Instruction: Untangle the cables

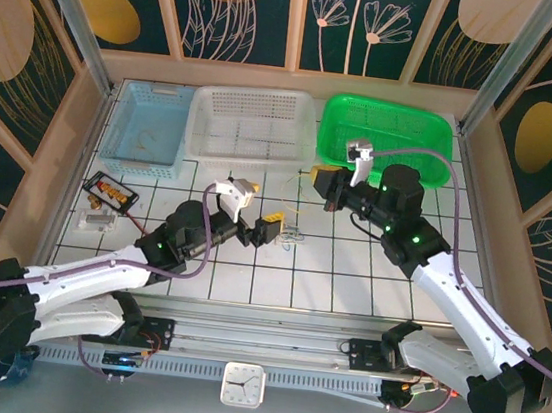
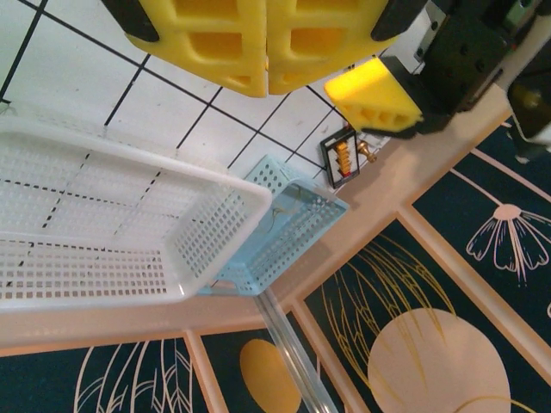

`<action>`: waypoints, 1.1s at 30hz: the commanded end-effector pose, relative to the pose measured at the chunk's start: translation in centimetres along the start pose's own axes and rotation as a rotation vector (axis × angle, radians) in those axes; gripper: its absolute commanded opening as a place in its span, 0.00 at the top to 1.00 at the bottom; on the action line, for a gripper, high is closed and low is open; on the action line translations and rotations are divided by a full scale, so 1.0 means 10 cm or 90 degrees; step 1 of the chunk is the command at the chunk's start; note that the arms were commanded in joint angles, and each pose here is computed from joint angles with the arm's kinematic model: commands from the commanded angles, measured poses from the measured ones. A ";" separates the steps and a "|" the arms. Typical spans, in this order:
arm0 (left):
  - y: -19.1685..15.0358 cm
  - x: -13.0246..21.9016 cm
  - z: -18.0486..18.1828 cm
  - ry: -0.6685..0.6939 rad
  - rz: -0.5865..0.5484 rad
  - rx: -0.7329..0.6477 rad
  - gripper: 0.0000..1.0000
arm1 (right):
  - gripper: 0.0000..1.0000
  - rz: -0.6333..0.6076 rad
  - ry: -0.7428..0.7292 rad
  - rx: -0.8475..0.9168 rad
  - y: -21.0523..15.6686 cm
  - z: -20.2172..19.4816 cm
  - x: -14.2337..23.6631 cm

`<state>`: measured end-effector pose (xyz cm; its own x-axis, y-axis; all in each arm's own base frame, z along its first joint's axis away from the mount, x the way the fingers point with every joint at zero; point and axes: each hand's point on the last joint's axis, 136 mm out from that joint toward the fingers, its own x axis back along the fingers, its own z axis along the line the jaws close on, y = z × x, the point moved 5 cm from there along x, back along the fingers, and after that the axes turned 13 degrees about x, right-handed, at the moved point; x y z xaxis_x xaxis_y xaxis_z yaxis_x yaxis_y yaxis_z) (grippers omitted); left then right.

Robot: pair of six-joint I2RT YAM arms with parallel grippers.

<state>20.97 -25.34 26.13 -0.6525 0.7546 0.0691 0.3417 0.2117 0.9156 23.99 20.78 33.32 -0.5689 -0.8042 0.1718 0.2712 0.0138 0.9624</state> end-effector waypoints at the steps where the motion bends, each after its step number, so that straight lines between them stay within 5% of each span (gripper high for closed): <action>1: 0.21 0.00 -0.09 -0.006 -0.015 -0.043 0.08 | 1.00 -0.005 0.023 0.032 0.08 0.10 0.04; 9: 0.33 -0.16 -0.18 -0.016 0.001 -0.088 0.11 | 1.00 0.019 0.047 0.042 -0.03 0.21 -0.01; 20: 0.24 -0.41 -0.19 -0.016 0.066 -0.141 0.44 | 1.00 0.040 0.070 0.066 -0.07 0.35 -0.03; 27: 0.17 -0.46 -0.18 -0.022 0.073 -0.134 0.83 | 1.00 0.040 0.081 0.067 -0.08 0.40 -0.04; 33: 0.14 -0.49 -0.17 -0.023 0.071 -0.123 0.96 | 1.00 0.031 0.086 0.065 -0.05 0.42 -0.04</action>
<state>23.35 -29.30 26.60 -0.5997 0.7730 0.2069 0.2927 -0.0287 0.9558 21.05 23.28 31.83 -0.4496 -0.8590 0.2451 0.2564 0.1388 0.9566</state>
